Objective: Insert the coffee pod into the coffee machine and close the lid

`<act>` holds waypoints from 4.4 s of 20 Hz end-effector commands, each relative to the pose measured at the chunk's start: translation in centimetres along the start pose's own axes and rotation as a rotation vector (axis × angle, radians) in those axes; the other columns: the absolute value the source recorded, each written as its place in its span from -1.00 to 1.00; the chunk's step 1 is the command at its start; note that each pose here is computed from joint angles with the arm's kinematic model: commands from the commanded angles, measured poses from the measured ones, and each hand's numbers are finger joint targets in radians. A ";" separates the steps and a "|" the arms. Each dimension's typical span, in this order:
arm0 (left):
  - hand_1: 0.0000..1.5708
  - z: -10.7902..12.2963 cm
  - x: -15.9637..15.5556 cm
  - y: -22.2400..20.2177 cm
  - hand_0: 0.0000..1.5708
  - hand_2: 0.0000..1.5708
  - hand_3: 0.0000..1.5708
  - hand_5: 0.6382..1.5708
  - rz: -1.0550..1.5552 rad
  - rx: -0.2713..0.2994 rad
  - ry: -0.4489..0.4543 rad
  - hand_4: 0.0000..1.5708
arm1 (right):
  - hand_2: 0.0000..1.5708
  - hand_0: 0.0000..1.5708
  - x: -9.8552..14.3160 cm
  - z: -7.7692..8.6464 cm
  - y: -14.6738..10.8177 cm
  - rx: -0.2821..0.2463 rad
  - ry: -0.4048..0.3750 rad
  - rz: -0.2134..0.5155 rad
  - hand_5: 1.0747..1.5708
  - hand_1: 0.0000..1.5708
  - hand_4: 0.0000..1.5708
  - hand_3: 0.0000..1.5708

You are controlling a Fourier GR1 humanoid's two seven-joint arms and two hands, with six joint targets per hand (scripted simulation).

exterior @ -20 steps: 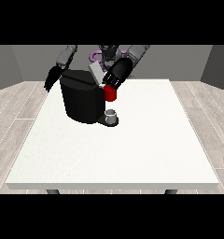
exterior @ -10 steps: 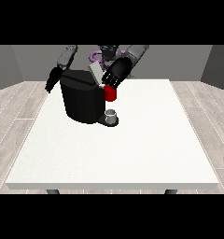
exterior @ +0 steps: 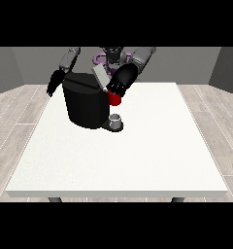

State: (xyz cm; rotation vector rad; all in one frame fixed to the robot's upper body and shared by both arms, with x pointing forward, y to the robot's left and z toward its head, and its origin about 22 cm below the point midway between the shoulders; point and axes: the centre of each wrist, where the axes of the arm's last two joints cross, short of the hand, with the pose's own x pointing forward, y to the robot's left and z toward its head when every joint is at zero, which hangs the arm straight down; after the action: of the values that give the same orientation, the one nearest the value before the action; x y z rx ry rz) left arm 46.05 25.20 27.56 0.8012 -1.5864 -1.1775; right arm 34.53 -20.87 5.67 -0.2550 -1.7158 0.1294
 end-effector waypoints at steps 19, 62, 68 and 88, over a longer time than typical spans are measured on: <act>0.62 -0.2 0.2 0.5 0.62 0.57 0.23 1.00 -0.012 0.130 -0.071 -1.00 | -1.00 -1.00 0.9 -0.2 0.5 0.005 -0.047 0.037 1.00 -1.00 -0.81 -1.00; -1.00 6.4 -5.0 -26.2 -1.00 -1.00 -1.00 1.00 1.042 -0.027 0.040 -0.91 | -1.00 -1.00 -8.8 7.2 -2.6 -0.086 0.281 -0.046 1.00 -1.00 -1.00 -1.00; -1.00 11.3 -4.6 -33.4 -1.00 -1.00 -1.00 1.00 1.084 -0.118 0.149 -0.53 | -1.00 -1.00 -6.0 5.4 -2.9 0.052 0.202 -0.093 1.00 -1.00 -1.00 -1.00; -1.00 12.1 -2.3 -29.8 -1.00 -1.00 -1.00 1.00 1.149 -0.084 0.044 -0.51 | -1.00 -1.00 -3.5 -0.6 -6.4 -0.032 0.240 -0.174 1.00 -1.00 -0.88 -1.00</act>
State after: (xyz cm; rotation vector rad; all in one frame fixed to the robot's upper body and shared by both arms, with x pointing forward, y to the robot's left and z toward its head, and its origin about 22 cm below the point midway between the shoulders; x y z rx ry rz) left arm 34.09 21.90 -3.54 -0.1946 -1.5113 -0.3494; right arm 34.09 -28.33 3.79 -0.1624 -1.5033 0.0192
